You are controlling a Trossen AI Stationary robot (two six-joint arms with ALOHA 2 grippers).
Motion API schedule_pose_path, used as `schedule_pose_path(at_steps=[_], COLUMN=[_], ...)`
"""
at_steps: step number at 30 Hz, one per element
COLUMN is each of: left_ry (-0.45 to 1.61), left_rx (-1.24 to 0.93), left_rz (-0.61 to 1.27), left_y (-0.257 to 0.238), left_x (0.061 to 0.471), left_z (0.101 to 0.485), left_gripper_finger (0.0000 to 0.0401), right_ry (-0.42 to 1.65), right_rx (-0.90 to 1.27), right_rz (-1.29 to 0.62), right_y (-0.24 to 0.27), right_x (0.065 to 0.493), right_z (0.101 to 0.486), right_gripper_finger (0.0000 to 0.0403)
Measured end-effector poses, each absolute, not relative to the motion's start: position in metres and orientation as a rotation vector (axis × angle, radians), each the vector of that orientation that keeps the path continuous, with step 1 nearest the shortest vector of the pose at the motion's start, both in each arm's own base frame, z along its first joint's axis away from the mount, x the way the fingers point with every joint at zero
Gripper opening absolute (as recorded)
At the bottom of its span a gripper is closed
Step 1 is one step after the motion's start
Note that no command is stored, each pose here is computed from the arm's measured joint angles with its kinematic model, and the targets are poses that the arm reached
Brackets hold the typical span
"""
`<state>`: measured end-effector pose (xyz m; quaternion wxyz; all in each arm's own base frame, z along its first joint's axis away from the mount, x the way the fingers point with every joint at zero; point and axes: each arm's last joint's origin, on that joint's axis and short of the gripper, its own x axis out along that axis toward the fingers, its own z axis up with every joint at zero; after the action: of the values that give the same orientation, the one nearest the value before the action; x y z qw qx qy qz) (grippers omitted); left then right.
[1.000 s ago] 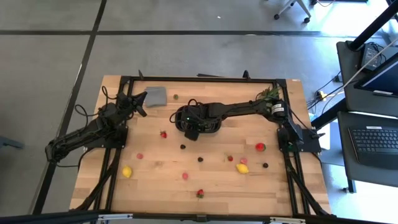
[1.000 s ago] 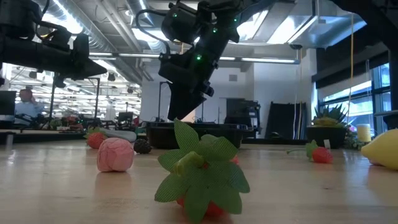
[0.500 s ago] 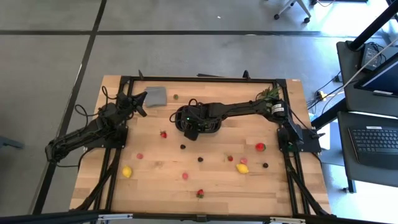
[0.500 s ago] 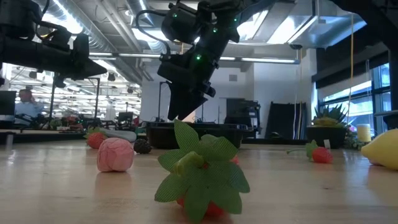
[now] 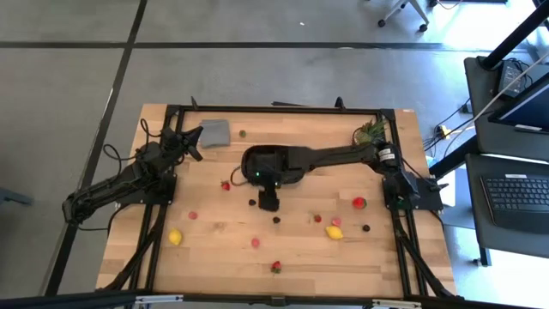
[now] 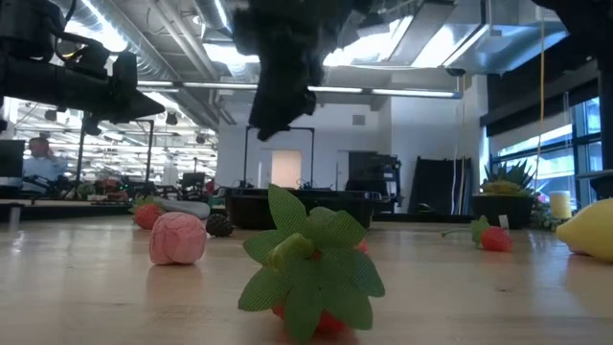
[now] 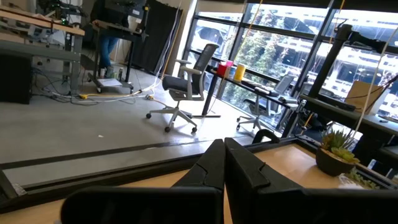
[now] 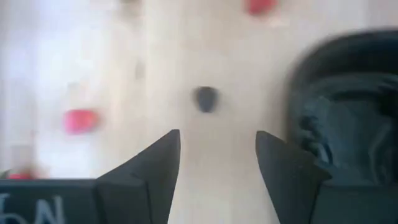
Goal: Pick and placing Produce into tupperware
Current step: Put the left blackberry into the black container
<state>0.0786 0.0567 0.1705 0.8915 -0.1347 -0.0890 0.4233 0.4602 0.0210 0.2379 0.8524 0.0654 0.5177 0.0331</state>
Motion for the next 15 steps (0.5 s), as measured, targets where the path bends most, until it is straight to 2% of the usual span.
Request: schedule_pose_path(at_steps=[6,10,15], left_ry=[-0.185,-0.185,-0.185], left_rx=[-0.28,-0.28,-0.28], left_rz=[0.879,0.879,0.879], left_y=[0.057,0.057,0.057], left_x=[0.079,0.079,0.079], left_z=[0.171,0.171,0.171], left_gripper_finger=[0.0,0.0,0.0], right_ry=[1.145,1.22,1.271], right_rx=[0.035,-0.006,0.045], right_rz=[0.174,0.179,0.141], right_y=[0.065,0.086,0.101], right_x=[0.451,0.44,0.428], right_z=[0.23,0.208,0.175], right_gripper_finger=[0.0211,0.0211,0.0211])
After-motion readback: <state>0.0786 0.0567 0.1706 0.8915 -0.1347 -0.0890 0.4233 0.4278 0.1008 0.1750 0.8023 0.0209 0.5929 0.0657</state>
